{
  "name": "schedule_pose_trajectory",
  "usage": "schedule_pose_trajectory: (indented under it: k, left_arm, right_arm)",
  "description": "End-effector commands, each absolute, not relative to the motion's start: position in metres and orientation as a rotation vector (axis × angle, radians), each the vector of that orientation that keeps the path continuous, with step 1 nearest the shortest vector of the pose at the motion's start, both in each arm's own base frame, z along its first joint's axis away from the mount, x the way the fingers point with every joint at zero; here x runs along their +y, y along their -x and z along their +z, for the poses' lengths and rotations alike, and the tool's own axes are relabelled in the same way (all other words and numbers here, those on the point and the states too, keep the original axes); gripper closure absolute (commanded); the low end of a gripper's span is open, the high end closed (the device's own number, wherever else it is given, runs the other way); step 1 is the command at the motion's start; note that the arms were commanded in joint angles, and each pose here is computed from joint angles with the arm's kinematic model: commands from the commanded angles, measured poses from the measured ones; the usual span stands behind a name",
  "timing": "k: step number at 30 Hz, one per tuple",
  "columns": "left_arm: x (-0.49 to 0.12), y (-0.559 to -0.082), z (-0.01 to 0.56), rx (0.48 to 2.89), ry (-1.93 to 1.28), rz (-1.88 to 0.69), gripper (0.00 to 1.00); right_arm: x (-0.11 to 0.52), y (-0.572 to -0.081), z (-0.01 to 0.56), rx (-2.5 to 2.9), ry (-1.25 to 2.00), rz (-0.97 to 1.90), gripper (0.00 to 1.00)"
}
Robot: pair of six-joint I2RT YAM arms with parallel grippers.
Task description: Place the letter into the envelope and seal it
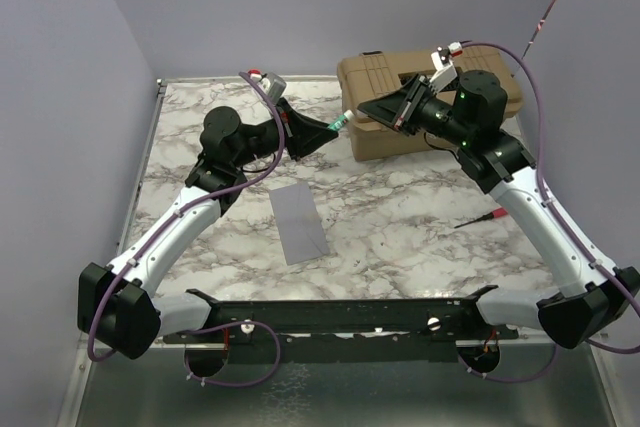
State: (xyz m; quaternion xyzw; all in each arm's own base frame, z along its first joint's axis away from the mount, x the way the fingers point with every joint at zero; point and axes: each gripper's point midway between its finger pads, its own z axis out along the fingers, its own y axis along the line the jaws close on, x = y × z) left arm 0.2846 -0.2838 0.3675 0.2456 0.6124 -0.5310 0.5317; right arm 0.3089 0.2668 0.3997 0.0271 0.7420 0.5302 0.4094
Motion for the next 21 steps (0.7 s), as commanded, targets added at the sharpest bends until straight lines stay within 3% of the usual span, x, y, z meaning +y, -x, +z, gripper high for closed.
schedule_pose_trajectory:
  k: [1,21]
  left_arm:
    - [-0.274,-0.290,0.375,1.435,-0.534,-1.200,1.00]
    - [-0.284,-0.274,0.378,1.404,-0.595,-1.306,1.00]
  right_arm:
    - [0.258,-0.304,0.394,1.887,-0.079,1.279,1.00]
    - [0.279,-0.299,0.396,1.876,-0.010,1.441,1.00]
